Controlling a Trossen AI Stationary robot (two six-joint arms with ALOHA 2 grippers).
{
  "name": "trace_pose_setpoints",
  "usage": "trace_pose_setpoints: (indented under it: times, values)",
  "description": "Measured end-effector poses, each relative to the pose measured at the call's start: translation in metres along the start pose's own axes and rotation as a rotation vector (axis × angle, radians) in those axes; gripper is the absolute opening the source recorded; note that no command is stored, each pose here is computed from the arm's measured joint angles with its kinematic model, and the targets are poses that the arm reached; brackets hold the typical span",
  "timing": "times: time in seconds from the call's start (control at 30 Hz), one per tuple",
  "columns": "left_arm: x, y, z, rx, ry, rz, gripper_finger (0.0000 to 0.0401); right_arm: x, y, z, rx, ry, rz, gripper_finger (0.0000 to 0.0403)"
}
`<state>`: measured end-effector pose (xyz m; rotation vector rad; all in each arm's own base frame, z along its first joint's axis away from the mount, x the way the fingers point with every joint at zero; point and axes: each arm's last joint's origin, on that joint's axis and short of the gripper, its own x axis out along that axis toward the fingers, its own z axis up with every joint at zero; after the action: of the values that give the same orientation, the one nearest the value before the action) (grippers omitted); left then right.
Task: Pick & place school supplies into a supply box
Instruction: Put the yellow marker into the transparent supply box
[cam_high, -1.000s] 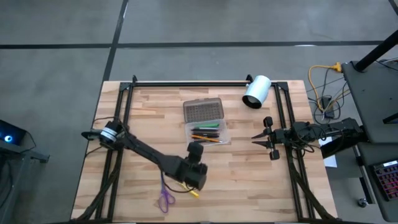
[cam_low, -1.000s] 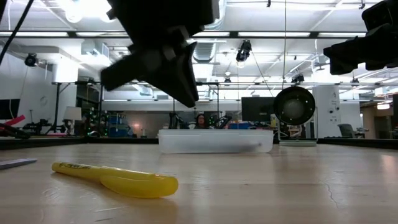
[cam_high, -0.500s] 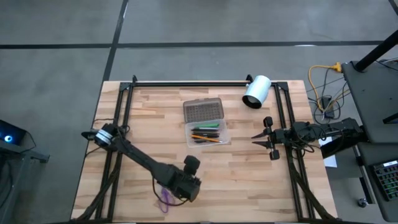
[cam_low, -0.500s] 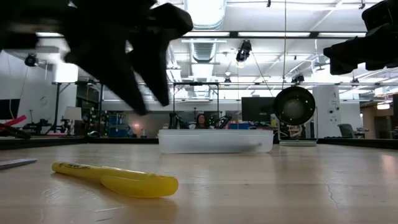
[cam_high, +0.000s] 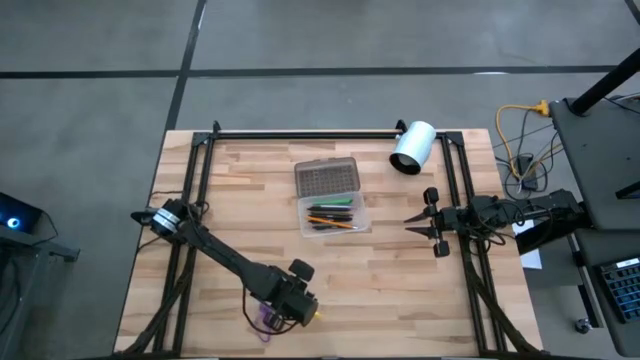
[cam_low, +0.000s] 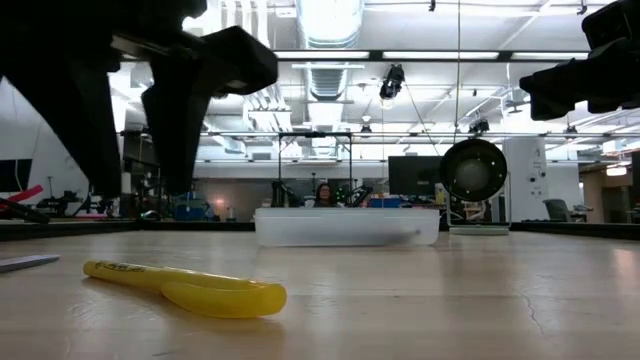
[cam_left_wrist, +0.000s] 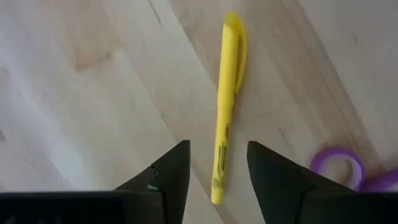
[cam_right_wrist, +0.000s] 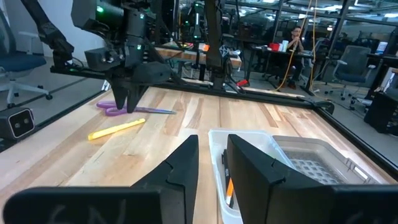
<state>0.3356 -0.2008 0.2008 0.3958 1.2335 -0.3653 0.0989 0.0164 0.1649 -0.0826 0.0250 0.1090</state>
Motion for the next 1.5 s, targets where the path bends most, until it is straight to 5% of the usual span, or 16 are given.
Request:
trace_pose_setpoints:
  times: [1.5]
  values:
    - [0.007,-0.004,-0.0085,-0.091,0.108,-0.078,0.0144,0.0,0.0,0.0,0.0,0.0,0.0,0.007]
